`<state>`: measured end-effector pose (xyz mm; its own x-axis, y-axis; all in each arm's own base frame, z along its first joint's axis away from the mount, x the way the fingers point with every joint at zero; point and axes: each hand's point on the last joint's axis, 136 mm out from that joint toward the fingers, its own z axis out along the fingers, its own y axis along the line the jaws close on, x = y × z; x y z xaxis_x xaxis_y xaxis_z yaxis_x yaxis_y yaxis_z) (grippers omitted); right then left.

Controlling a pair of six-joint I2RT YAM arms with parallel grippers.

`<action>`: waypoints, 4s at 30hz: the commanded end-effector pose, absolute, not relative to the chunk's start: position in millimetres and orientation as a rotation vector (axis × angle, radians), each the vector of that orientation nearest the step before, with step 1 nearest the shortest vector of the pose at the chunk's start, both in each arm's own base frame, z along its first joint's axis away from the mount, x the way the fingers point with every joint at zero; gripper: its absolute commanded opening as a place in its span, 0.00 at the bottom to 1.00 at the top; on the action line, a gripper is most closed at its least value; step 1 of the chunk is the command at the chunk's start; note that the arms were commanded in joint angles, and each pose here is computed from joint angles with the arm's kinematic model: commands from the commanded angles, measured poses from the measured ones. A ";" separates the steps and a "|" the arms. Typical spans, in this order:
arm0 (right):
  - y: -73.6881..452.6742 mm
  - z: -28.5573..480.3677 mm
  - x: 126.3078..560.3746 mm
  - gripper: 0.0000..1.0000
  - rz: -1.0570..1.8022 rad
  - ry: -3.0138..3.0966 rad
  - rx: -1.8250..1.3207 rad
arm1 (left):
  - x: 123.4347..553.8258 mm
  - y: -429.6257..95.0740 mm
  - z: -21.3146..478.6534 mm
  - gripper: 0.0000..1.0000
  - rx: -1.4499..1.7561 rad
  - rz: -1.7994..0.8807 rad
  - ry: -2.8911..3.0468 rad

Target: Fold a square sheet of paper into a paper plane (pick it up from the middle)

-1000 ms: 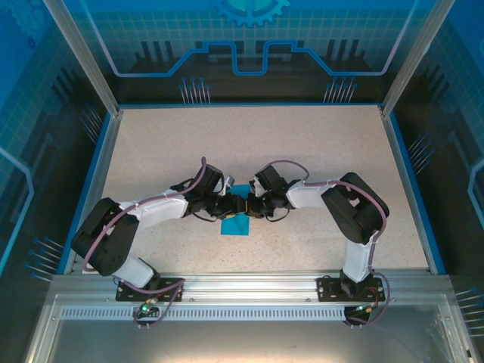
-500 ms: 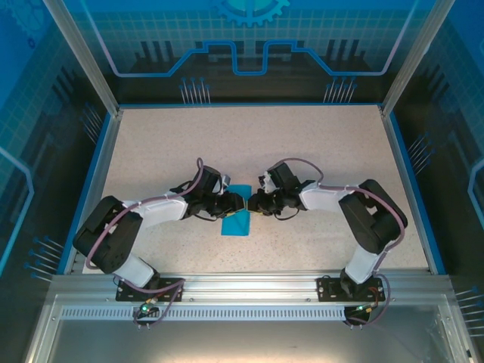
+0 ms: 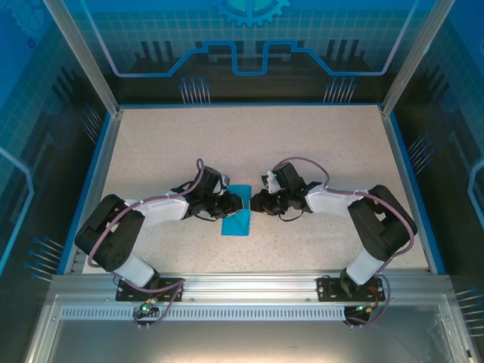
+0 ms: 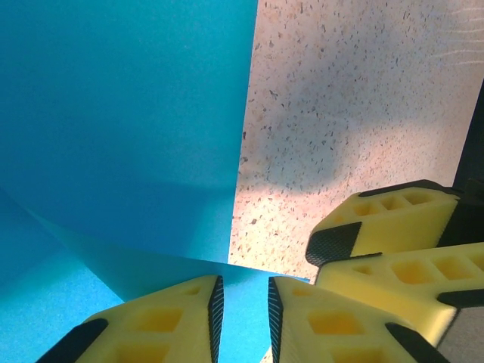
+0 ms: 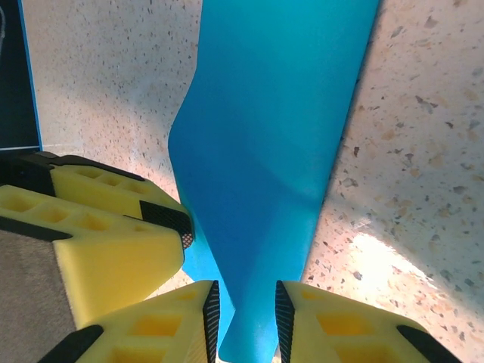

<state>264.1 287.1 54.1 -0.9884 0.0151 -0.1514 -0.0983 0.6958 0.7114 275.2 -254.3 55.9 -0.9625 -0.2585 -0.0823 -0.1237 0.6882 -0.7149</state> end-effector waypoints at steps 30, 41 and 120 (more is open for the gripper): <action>295.7 29.5 279.7 0.03 1.037 2.821 -0.205 | 262.1 -258.5 69.6 0.27 -0.246 -1.230 2.721; 293.4 25.0 282.6 0.04 1.005 2.836 -0.205 | 259.4 -269.9 55.0 0.24 -0.219 -1.257 2.770; 292.1 48.9 294.4 0.16 0.967 2.813 -0.153 | 249.2 -252.8 1.2 0.16 -0.364 -1.046 2.942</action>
